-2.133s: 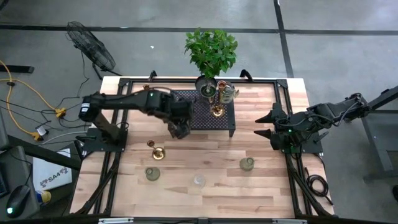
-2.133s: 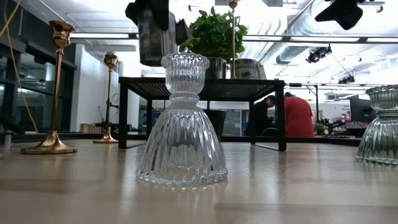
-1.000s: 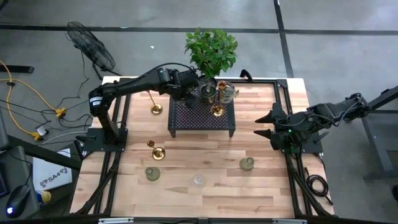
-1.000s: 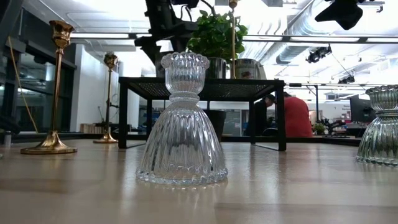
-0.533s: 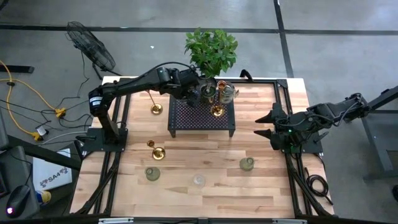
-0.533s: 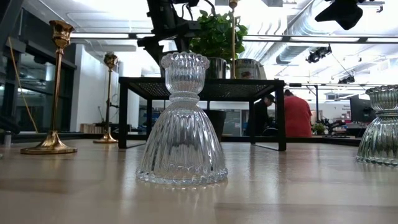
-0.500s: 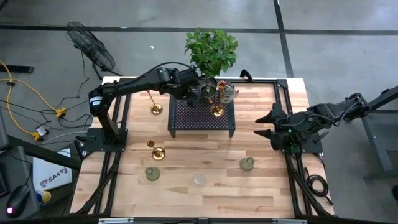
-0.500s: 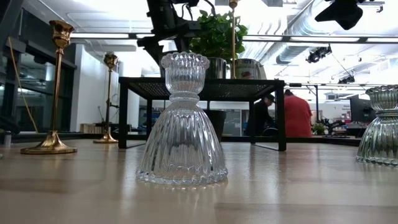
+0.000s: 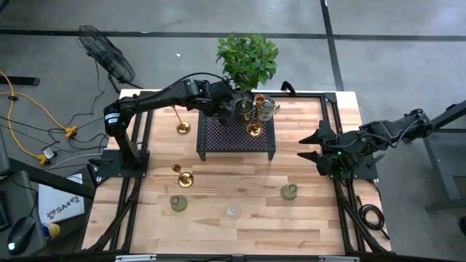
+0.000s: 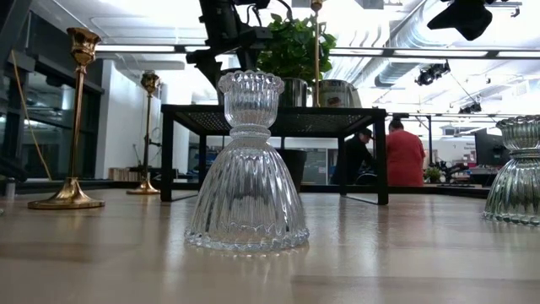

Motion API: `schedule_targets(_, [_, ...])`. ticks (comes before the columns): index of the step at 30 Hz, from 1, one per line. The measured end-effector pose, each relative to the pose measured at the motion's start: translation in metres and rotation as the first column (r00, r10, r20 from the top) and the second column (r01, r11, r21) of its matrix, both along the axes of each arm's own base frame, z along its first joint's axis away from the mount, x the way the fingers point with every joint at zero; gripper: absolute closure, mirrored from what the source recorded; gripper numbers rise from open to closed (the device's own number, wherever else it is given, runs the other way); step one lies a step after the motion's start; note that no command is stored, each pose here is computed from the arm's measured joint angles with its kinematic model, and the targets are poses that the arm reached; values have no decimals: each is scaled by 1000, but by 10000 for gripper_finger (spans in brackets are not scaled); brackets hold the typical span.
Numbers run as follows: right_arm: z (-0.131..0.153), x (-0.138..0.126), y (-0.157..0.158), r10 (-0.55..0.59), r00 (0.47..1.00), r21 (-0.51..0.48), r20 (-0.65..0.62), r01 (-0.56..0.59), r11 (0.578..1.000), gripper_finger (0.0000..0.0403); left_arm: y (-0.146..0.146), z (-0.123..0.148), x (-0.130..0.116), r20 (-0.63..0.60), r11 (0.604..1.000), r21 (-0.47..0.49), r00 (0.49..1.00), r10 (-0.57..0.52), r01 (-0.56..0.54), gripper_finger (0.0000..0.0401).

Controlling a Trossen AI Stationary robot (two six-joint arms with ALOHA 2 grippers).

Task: Pick & Place candle stick holders
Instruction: Put the silver scented candle on the shelf aligned with the other silver scented candles

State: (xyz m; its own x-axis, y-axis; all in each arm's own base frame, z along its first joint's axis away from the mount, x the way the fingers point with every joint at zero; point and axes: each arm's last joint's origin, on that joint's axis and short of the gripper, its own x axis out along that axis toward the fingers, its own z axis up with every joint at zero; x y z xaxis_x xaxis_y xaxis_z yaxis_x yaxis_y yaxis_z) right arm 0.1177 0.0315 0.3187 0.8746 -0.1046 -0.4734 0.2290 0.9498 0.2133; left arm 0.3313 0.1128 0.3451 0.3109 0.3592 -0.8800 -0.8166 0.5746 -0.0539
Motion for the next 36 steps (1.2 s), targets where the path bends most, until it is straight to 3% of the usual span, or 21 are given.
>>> schedule_targets(8, [0, 0, 0, 0, 1000, 0, 0, 0, 1000, 170, 0, 0, 0, -2, 1000, 1, 1000, -9, 9, 17])
schedule_targets(27, [0, 0, 0, 0, 1000, 1, 1, 0, 1000, 170, 0, 4, -2, 2, 999, 39, 1000, 0, -1, 15])
schedule_targets(36, [0, 0, 0, 0, 1000, 0, 0, 0, 1000, 170, -1, 19, -7, 15, 984, 149, 995, -97, 93, 19])
